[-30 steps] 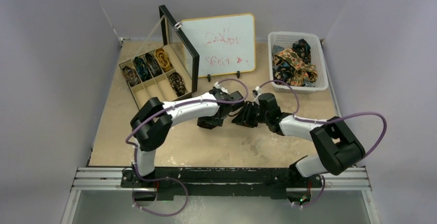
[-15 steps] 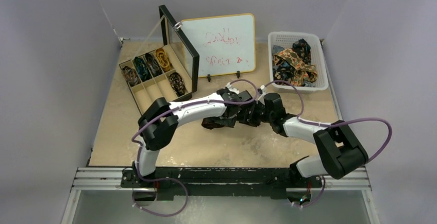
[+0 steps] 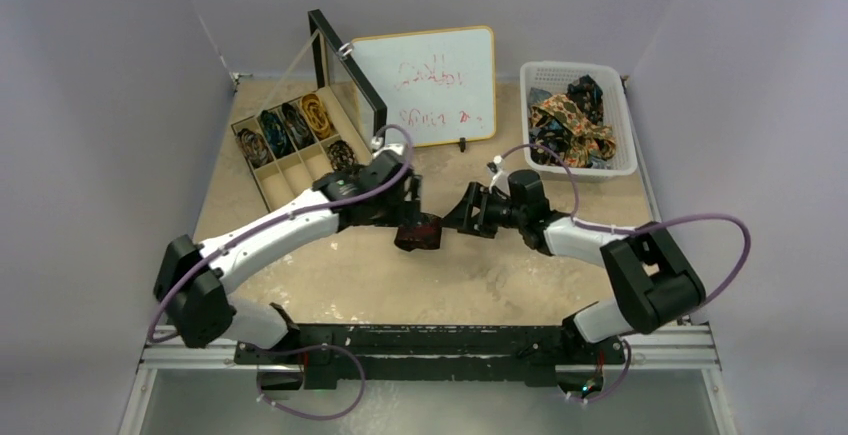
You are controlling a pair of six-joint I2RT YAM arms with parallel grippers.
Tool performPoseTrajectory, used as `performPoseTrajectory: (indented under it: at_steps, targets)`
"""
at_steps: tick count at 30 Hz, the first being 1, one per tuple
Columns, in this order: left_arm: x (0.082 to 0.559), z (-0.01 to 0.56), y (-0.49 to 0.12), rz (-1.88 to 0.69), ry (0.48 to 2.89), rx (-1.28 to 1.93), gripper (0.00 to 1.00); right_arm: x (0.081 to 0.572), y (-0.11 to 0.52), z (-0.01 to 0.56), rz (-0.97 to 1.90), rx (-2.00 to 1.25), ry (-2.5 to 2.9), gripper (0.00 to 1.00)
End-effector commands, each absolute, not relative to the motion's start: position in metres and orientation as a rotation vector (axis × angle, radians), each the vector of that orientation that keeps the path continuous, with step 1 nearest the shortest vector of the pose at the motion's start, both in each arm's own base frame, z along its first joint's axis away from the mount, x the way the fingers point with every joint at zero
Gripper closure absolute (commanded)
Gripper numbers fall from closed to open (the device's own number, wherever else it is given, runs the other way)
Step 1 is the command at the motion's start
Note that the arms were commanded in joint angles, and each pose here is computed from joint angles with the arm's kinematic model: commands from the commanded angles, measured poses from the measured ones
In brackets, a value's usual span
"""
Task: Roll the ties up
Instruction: Roll the tie at the center of the board, then pick up the tie at the center of the board.
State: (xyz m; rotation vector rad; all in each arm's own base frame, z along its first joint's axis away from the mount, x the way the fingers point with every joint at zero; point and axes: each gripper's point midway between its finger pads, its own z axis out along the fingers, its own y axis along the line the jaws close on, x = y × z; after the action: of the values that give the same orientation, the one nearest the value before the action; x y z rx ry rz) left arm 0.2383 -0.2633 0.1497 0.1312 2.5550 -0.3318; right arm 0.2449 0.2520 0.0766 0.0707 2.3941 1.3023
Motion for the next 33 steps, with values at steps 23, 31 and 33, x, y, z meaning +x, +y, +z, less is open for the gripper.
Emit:
performPoseTrajectory:
  at_steps: [23,31,33]
  targets:
    - [0.26,0.089,-0.233,-1.054,2.373,-0.176,0.22,0.272,0.287,0.047,1.407,-0.271,2.437,0.48]
    - [0.256,0.073,-0.246,-1.208,2.366,-0.259,0.22,0.26,0.281,0.04,1.424,-0.197,2.446,0.51]
    - [0.251,0.07,-0.248,-1.261,2.363,-0.302,0.22,0.257,0.281,0.041,1.437,-0.183,2.436,0.52]
